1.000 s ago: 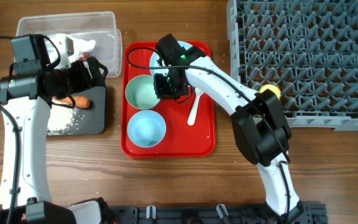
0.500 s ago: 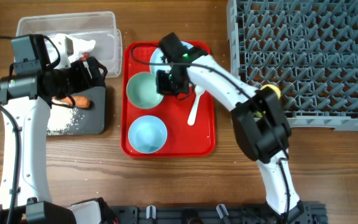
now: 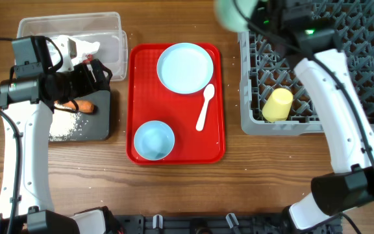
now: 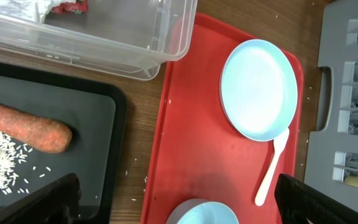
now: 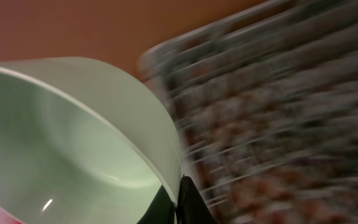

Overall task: Sort waste into correct bins and load items into the dishwasher rack
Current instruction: 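Carry the green bowl to the rack's back row with the right gripper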

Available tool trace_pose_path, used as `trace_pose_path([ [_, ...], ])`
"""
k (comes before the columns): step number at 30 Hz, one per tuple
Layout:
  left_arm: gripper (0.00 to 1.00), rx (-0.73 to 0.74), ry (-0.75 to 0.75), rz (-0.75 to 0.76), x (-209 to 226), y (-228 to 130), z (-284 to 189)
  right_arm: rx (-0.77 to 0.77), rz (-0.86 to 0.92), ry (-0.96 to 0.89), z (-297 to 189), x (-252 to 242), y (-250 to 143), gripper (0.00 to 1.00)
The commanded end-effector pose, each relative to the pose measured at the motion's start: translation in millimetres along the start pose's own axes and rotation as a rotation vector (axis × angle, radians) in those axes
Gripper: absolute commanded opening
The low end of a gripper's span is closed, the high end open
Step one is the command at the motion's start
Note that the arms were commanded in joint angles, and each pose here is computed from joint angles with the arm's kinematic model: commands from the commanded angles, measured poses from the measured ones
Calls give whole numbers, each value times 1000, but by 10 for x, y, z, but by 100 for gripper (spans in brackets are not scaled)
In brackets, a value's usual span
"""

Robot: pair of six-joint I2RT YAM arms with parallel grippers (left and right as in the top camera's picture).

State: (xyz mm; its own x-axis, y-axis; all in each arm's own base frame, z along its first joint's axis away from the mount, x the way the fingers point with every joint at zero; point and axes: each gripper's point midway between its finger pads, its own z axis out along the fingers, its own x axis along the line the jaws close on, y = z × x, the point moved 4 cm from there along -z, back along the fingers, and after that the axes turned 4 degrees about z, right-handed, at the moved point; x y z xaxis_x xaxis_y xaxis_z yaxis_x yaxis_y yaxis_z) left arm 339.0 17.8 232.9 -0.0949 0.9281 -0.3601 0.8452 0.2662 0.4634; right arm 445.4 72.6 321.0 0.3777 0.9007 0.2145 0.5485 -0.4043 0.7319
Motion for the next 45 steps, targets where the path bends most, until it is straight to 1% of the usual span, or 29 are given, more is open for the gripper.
trace_pose_path([
  [1,100,-24,9,2,0,59,-54,-191,-126,-473,184,-576,167,4],
  [7,100,-24,9,2,0,59,-54,-197,-267,-646,647,-669,68,4],
  [9,100,-24,9,2,0,59,-54,-229,-333,-705,910,-636,51,4],
  [15,100,-24,9,2,0,59,-54,-286,-422,-702,1339,-470,55,4],
  [19,100,-24,9,2,0,59,-54,-320,-448,-693,1488,-397,73,4],
  [23,100,-24,9,2,0,59,-54,-321,-493,-698,1598,-371,47,4],
  [40,100,-24,9,2,0,59,-54,-199,-606,-719,1951,-461,-337,4],
  [42,100,-24,9,2,0,59,-54,-191,-619,-719,1950,-457,-351,6],
  [43,100,-24,9,2,0,59,-54,-189,-620,-718,1949,-455,-356,9],
  [45,100,-24,9,2,0,59,-54,-183,-624,-701,1962,-434,-373,11],
])
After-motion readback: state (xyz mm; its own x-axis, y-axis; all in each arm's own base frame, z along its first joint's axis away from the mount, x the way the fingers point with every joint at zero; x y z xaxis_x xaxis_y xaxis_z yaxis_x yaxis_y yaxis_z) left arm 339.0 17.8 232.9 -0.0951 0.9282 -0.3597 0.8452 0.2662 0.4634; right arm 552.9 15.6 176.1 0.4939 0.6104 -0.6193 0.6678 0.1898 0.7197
